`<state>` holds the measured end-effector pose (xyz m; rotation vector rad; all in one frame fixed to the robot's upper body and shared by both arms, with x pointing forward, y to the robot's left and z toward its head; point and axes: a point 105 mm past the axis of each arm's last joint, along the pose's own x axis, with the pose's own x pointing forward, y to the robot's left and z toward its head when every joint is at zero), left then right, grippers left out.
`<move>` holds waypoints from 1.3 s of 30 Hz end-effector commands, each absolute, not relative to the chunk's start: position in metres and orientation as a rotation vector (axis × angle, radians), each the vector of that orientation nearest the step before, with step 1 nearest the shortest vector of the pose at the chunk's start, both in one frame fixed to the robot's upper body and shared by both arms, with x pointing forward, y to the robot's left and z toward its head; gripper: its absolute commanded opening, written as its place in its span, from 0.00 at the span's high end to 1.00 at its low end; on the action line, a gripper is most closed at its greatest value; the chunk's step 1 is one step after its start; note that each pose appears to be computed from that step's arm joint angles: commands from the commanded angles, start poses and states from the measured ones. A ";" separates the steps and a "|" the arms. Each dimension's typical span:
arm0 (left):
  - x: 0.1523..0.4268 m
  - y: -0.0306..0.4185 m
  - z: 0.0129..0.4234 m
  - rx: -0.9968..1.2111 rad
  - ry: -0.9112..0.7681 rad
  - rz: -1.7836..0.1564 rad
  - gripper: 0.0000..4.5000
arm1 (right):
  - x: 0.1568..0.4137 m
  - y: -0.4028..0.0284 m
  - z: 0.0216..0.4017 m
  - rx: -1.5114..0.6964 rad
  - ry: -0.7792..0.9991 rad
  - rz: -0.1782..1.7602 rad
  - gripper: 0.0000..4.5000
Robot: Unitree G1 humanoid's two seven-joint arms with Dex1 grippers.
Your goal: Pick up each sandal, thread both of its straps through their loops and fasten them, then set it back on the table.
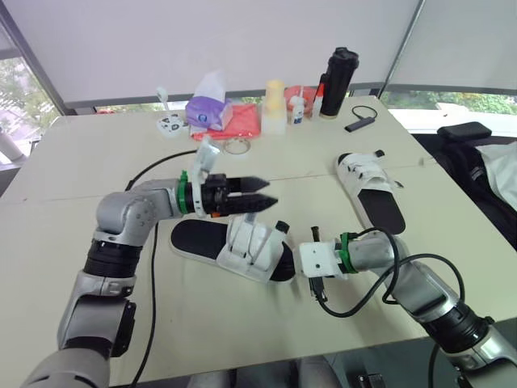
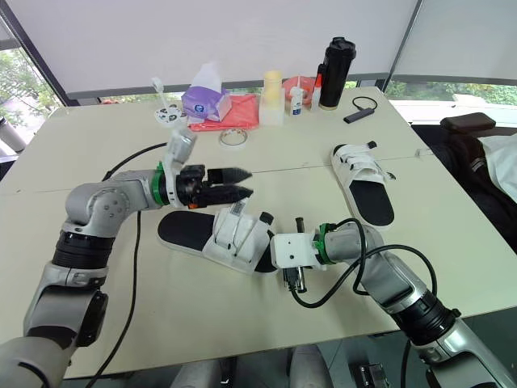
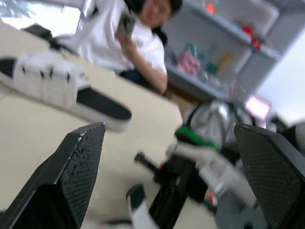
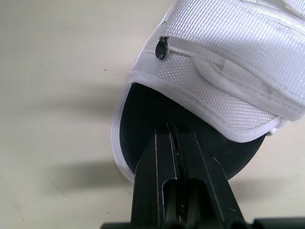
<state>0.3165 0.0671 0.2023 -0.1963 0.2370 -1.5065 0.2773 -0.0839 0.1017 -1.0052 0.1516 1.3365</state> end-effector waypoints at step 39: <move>0.320 0.032 0.170 -0.004 0.298 -1.726 1.00 | 0.280 -0.086 0.099 -1.012 0.176 1.303 1.00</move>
